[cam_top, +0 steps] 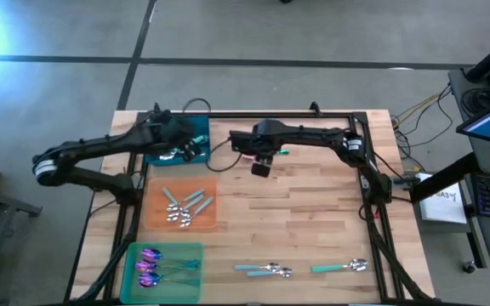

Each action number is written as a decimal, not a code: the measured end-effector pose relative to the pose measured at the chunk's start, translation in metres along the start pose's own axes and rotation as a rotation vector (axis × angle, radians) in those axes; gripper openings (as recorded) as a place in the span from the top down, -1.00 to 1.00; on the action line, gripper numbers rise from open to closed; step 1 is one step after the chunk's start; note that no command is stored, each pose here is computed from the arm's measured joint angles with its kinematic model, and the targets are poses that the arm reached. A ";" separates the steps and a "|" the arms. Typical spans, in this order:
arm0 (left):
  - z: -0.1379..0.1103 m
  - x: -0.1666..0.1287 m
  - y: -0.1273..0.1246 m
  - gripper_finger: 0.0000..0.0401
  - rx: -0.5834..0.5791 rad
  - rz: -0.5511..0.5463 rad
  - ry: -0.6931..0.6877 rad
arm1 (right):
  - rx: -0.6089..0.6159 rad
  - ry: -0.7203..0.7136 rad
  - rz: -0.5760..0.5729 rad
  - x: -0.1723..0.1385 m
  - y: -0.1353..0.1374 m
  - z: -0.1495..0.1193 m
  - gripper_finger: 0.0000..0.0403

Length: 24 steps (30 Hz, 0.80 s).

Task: Sort silverware by color (type)
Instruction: Put the green spoon into the blue bin, then put the blue spoon into the orange bin

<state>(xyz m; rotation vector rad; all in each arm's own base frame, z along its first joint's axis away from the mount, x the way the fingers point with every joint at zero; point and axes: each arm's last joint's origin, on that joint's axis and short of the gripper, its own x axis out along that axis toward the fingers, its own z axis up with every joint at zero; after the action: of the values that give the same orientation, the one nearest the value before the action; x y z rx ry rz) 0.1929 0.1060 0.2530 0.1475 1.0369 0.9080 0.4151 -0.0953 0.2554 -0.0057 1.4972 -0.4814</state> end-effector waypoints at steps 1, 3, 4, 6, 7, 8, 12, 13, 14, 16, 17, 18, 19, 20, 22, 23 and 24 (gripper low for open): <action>-0.001 0.004 -0.003 0.85 0.022 -0.010 0.037 | -0.001 0.022 0.018 0.001 0.003 -0.002 0.37; -0.001 0.009 -0.006 0.85 0.058 -0.020 0.098 | -0.015 0.060 0.057 0.002 0.010 -0.007 0.37; 0.000 0.010 -0.007 0.85 0.072 -0.021 0.124 | -0.026 0.071 0.080 0.002 0.015 -0.008 0.37; 0.002 0.013 -0.009 0.82 0.101 -0.023 0.167 | -0.044 0.084 0.136 0.002 0.025 -0.010 0.37; 0.003 0.014 -0.010 0.77 0.112 -0.025 0.183 | -0.053 0.090 0.158 0.002 0.030 -0.011 0.37; 0.004 0.015 -0.011 0.68 0.120 -0.030 0.195 | -0.062 0.095 0.179 0.002 0.036 -0.013 0.37; 0.005 0.021 -0.016 0.31 0.156 -0.059 0.220 | -0.104 0.112 0.202 0.000 0.060 -0.019 0.38; 0.005 0.022 -0.017 0.22 0.171 -0.062 0.227 | -0.117 0.113 0.202 -0.001 0.066 -0.021 0.37; 0.005 0.023 -0.017 0.14 0.180 -0.062 0.231 | -0.133 0.112 0.202 -0.003 0.072 -0.023 0.37; 0.005 0.025 -0.018 0.02 0.190 -0.064 0.235 | -0.162 0.113 0.231 -0.008 0.086 -0.027 0.37; 0.005 0.025 -0.018 -0.03 0.191 -0.066 0.236 | -0.173 0.115 0.254 -0.010 0.093 -0.029 0.37; 0.005 0.025 -0.019 -0.07 0.190 -0.079 0.235 | -0.182 0.117 0.278 -0.013 0.101 -0.031 0.38; 0.006 0.025 -0.020 -0.10 0.185 -0.110 0.231 | -0.196 0.120 0.301 -0.015 0.109 -0.034 0.39; 0.006 0.025 -0.021 -0.12 0.178 -0.157 0.228 | -0.210 0.121 0.322 -0.018 0.117 -0.037 0.40; 0.008 0.023 -0.024 -0.13 0.151 -0.270 0.201 | -0.225 0.113 0.352 -0.024 0.134 -0.043 0.43; 0.009 0.022 -0.025 -0.13 0.137 -0.336 0.183 | -0.231 0.101 0.364 -0.027 0.144 -0.046 0.44; 0.010 0.020 -0.026 -0.12 0.124 -0.401 0.167 | -0.237 0.082 0.377 -0.029 0.153 -0.048 0.45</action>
<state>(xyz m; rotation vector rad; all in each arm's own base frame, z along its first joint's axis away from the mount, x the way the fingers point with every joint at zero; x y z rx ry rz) 0.2203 0.1064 0.2319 -0.0352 1.2250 0.4983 0.4158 0.0662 0.2338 0.1097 1.5840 -0.0002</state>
